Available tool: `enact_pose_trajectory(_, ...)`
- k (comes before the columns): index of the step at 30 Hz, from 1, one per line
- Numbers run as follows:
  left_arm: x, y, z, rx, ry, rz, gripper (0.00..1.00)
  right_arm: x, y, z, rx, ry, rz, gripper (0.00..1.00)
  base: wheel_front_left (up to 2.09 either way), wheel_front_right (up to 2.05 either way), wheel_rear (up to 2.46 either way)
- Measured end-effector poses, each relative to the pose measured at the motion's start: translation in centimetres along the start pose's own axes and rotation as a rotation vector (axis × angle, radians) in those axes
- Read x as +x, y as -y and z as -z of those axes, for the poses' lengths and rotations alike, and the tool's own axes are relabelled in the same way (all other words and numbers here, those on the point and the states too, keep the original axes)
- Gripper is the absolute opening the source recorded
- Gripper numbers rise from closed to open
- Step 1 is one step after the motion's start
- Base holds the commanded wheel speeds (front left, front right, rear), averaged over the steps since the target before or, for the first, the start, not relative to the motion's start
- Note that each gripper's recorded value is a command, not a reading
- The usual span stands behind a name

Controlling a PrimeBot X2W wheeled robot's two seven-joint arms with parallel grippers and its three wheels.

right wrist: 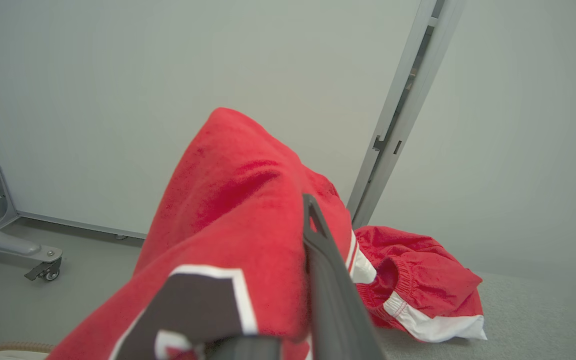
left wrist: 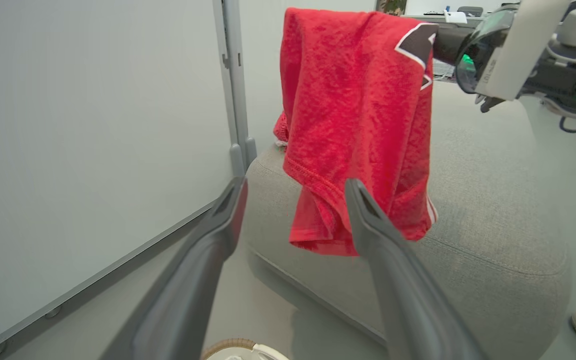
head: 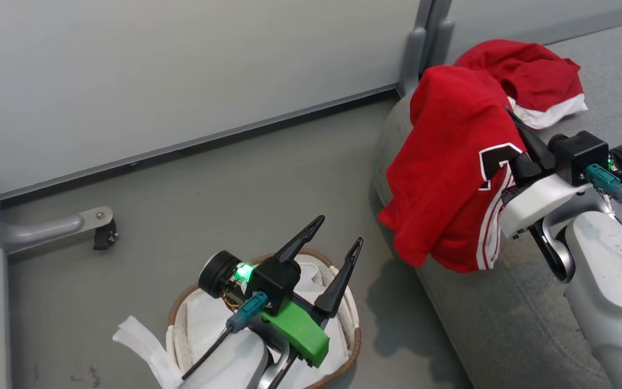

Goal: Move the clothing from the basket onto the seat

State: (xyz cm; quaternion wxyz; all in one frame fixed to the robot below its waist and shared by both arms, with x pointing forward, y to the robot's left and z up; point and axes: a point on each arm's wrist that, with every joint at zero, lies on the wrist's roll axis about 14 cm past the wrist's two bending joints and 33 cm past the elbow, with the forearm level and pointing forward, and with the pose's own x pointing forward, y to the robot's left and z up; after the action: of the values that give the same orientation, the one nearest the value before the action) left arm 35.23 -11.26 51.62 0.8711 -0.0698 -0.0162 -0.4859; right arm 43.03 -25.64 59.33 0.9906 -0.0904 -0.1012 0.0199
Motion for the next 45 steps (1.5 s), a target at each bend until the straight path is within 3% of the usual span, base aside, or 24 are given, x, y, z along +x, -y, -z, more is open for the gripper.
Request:
enact_pose_trajectory(11,3.0,0.8,2.7,-0.049,-0.032,0.127,1.00,-0.3,4.7,2.5,-0.018,-0.071,0.135,0.00,0.00,0.00,0.00)
enact_pose_trajectory(22,4.2,-1.1,4.4,-0.097,-0.023,0.140,1.00,5.5,14.1,-2.7,-0.246,0.015,0.262,0.00,0.00,0.00,0.00)
enact_pose_trajectory(27,4.2,-3.0,4.9,-0.091,-0.013,0.120,1.00,7.7,18.0,-2.9,-0.304,-0.012,0.323,0.00,0.00,0.00,0.00)
enact_pose_trajectory(30,4.2,-4.5,5.5,-0.096,-0.011,0.097,1.00,8.6,19.3,-1.0,-0.295,-0.056,0.352,0.00,0.00,0.00,0.00)
enact_pose_trajectory(36,3.7,-6.8,7.5,-0.099,-0.027,0.063,1.00,9.3,20.0,6.2,-0.252,-0.200,0.385,0.00,0.00,0.00,0.00)
enact_pose_trajectory(45,2.3,-8.9,12.3,-0.162,-0.104,0.012,1.00,8.6,15.4,18.7,-0.171,-0.430,0.339,0.00,0.00,0.00,0.00)
